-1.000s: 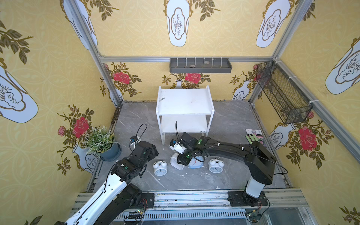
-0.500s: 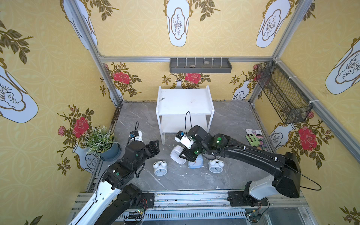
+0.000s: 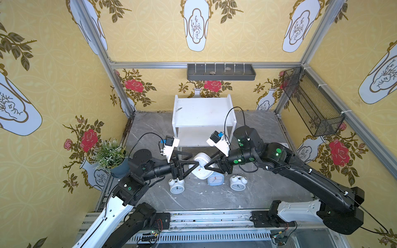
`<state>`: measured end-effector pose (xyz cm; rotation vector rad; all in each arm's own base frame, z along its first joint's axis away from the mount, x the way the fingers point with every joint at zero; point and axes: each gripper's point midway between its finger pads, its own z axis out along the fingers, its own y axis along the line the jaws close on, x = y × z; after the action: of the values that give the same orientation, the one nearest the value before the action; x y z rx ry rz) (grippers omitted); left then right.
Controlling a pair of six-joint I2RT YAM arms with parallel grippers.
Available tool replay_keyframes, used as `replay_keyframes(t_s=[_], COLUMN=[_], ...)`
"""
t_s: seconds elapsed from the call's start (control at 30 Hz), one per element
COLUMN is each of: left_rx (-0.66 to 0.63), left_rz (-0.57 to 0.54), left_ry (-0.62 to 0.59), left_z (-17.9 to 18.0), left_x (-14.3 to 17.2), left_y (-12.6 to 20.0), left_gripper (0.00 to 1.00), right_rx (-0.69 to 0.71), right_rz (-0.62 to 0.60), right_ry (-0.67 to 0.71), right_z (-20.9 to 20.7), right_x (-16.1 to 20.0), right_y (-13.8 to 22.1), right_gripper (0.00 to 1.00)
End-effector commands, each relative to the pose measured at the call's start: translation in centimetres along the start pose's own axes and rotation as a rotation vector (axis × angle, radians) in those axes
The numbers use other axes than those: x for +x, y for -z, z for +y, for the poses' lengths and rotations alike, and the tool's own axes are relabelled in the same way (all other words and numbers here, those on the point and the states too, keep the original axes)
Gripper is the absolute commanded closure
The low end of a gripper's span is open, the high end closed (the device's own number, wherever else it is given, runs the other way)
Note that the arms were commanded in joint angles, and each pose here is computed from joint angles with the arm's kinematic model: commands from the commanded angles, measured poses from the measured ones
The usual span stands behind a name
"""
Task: Place the alarm clocks on the shelf by style
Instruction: Pick up the alarm from the center of the board.
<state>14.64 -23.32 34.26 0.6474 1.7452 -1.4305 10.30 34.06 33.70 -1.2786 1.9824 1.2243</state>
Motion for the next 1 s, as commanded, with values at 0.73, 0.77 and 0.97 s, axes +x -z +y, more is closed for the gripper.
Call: replay_keyframes(t_s=[0.73, 0.77, 0.97], left_rx=[0.353, 0.356, 0.363], left_rz=[0.039, 0.042, 0.032], left_ry=[-0.041, -0.038, -0.036], left_z=[-5.6, -5.5, -5.2], left_x=[-0.9, -0.8, -0.7], left_y=[-0.1, -0.2, -0.5], left_gripper=[0.71, 0.74, 0.89], right_rx=[-0.063, -0.06, -0.037], right_rz=[-0.047, -0.049, -0.066], right_ry=[0.029, 0.03, 0.025], right_z=[1.8, 1.7, 1.2], right_x=[-1.4, -1.4, -1.5], right_y=[1.1, 1.0, 0.9], right_gripper=[0.67, 0.67, 0.67])
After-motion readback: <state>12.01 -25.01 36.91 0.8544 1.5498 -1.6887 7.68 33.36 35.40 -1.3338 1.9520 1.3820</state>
